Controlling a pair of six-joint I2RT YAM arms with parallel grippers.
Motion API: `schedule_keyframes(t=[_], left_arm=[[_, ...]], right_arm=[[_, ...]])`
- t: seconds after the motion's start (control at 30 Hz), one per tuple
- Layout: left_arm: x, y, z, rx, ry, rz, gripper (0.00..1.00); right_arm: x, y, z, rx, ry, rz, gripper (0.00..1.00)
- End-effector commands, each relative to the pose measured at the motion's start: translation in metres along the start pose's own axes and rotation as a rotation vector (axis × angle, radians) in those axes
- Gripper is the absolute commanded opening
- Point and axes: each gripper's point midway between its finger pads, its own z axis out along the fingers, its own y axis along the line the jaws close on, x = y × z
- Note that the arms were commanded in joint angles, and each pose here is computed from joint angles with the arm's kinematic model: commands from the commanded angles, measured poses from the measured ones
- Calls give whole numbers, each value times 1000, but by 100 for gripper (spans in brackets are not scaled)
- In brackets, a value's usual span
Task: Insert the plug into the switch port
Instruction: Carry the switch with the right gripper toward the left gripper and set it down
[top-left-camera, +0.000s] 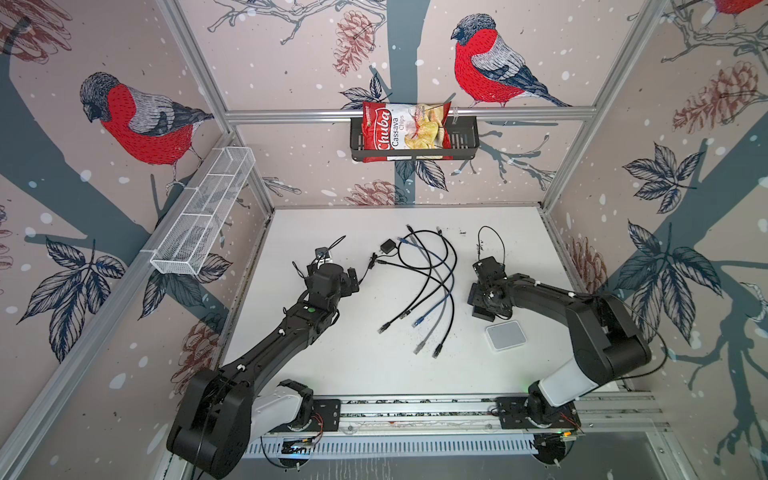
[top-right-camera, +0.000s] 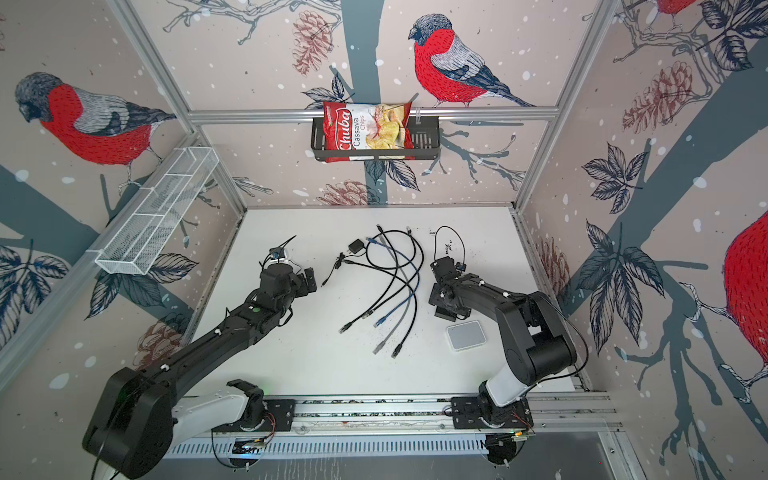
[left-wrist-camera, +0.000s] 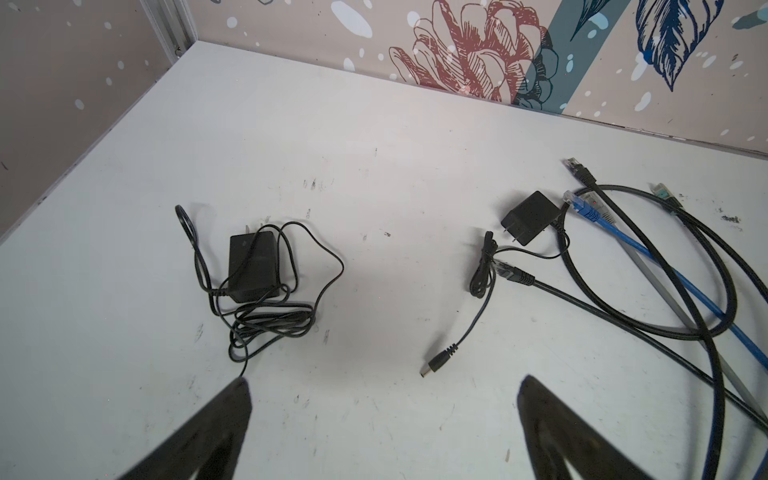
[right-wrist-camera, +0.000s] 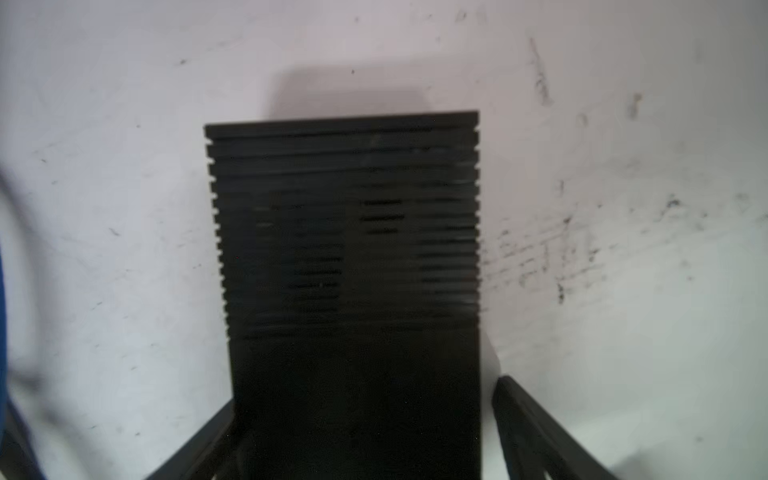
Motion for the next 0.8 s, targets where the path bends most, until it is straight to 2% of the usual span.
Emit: schedule_keyframes(t=[0.0,0.27,0.63,0.77], left_arm=[[-6,2,-1,-11,-30,13,98],[-8,5,-3,-23,-45,20,98],[-10,11,-7,-43,-69,31,98],[-8,11,-7,-45,-61,37,99]], right_arm=[[-3,1,-1,7,-9,15,75],[-7,5,-6,5,-17,9,57],[-18,12,-24,-2,-61,-2,48],[-22,19,-34,-19,-90,-10,48]])
